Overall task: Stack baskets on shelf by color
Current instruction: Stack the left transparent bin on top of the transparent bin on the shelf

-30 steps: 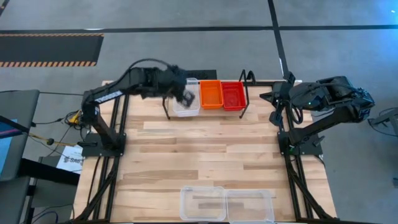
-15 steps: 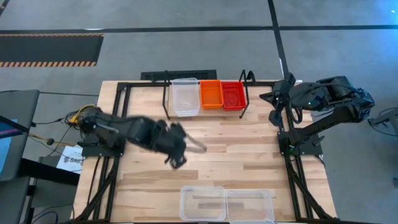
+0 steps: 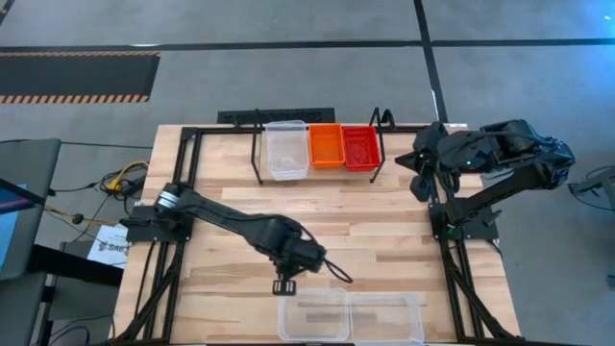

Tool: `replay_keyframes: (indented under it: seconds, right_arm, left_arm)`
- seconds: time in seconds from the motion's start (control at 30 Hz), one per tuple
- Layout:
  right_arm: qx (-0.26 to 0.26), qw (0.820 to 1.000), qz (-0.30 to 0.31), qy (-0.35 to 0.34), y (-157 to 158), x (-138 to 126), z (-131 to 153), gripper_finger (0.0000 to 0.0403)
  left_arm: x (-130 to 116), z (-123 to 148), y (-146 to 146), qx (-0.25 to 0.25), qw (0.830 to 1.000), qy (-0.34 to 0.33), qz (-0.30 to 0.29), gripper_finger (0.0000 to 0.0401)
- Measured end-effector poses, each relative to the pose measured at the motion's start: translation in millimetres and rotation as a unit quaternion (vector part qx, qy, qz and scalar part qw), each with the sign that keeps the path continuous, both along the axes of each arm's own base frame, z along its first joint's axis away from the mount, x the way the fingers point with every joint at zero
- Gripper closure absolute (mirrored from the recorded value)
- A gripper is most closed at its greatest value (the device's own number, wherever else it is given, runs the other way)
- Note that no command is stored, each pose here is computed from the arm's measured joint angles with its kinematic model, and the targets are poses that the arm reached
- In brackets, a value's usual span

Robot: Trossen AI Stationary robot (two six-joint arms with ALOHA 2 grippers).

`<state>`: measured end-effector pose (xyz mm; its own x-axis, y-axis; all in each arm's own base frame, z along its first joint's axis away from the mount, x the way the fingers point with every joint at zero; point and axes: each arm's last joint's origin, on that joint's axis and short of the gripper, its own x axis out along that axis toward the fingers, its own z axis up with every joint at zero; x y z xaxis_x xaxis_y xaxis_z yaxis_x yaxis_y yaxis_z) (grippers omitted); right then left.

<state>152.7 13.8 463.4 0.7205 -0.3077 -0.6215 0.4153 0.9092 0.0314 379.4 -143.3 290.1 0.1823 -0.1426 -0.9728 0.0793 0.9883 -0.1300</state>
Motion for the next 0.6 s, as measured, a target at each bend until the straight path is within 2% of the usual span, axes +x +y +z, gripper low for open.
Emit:
replay_keyframes:
  seconds: [0.1, 0.27, 0.5, 0.6]
  right_arm:
    - [0.002, 1.000, -0.001, 0.000, 0.2, 0.8, -0.2, 0.0401]
    - [0.007, 1.000, -0.003, -0.002, 0.1, 0.1, -0.1, 0.0401]
    - [0.000, 1.000, 0.015, -0.001, -0.1, -4.2, 1.3, 0.0401]
    - [-0.004, 1.000, 0.020, -0.001, -0.5, -6.7, 2.1, 0.0401]
  left_arm:
    - [9.9, -17.8, -5.1, -0.027, 0.998, 0.021, -0.044, 0.0372]
    - [17.1, -33.6, -12.4, -0.054, 0.996, 0.035, -0.066, 0.0321]
    - [41.1, -35.3, -22.0, -0.092, 0.992, -0.068, -0.060, 0.0260]
    - [43.8, -39.0, -22.9, -0.092, 0.991, -0.073, -0.058, 0.0248]
